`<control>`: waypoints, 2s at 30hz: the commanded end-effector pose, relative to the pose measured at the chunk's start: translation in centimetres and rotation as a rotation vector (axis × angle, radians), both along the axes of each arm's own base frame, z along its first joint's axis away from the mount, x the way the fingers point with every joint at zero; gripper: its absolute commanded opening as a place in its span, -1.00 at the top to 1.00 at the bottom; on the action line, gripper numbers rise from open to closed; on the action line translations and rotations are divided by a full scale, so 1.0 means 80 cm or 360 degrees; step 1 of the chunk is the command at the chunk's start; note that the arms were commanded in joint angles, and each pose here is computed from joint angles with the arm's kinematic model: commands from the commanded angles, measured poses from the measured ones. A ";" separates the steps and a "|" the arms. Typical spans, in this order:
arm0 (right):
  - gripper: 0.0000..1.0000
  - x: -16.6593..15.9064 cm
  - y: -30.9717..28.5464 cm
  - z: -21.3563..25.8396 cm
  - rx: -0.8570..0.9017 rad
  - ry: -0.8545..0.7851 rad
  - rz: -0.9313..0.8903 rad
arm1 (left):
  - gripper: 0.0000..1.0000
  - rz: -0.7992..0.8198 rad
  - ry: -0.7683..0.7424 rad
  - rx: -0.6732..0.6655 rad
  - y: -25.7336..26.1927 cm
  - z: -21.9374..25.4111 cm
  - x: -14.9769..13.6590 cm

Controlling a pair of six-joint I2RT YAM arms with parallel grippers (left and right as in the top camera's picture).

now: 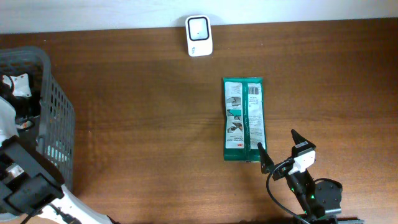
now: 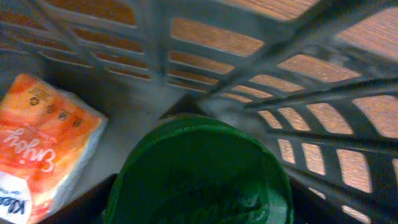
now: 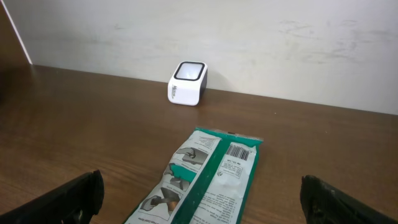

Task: Scan the item barcode
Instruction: 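Move the left gripper into the basket and grasp the green-lidded jar, then carry the green-lidded jar out and set it beside the packet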

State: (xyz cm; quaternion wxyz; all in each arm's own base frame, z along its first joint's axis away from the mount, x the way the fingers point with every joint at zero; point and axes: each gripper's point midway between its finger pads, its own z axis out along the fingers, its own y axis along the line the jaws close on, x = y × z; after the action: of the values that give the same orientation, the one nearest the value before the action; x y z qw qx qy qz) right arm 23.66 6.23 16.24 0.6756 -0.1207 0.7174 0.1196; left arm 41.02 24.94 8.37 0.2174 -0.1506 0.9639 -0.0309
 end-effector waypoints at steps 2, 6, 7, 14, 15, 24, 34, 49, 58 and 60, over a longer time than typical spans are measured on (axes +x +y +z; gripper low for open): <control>-0.97 0.000 -0.002 -0.002 -0.0005 0.0009 -0.0009 | -0.33 0.0200 0.0138 0.0094 0.022 -0.016 -0.015; -0.97 0.000 -0.002 -0.002 -0.0005 0.0009 -0.0009 | -0.35 0.0228 0.0139 0.0091 0.022 -0.016 -0.015; -0.97 0.000 -0.002 -0.002 -0.0005 0.0009 -0.0009 | -0.33 0.0226 0.0137 0.0093 0.022 -0.016 -0.015; -0.97 0.000 -0.002 -0.002 -0.0005 0.0009 -0.0009 | -0.21 0.0289 0.0086 0.0070 0.019 0.008 -0.005; -0.97 0.000 -0.002 -0.002 -0.0005 0.0009 -0.0009 | -0.20 0.0283 0.0058 0.0076 0.019 0.023 -0.001; -0.97 0.000 -0.002 -0.002 -0.0005 0.0009 -0.0009 | 0.00 0.0329 -0.0277 0.0214 0.011 0.177 -0.001; -0.97 0.000 -0.002 -0.002 -0.0005 0.0009 -0.0009 | 0.03 0.0358 -0.0810 0.0288 -0.044 0.354 -0.048; -0.97 0.000 -0.002 -0.002 -0.0005 0.0009 -0.0009 | 0.09 -0.0416 -0.1126 0.0001 -0.311 0.447 -0.078; -0.97 0.000 -0.002 -0.002 -0.0005 0.0009 -0.0009 | 0.08 -0.0868 -0.0488 -0.0255 -0.459 0.296 -0.030; -0.97 0.000 -0.002 -0.002 -0.0005 0.0009 -0.0009 | 0.08 -0.0945 -0.0354 -0.0277 -0.489 0.257 -0.020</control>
State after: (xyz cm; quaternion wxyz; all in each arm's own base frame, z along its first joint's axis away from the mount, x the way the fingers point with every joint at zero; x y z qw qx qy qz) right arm 23.66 6.23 16.24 0.6756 -0.1206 0.7174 0.1197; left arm 38.61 -10.96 32.13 0.3355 0.0989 0.9200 -0.1769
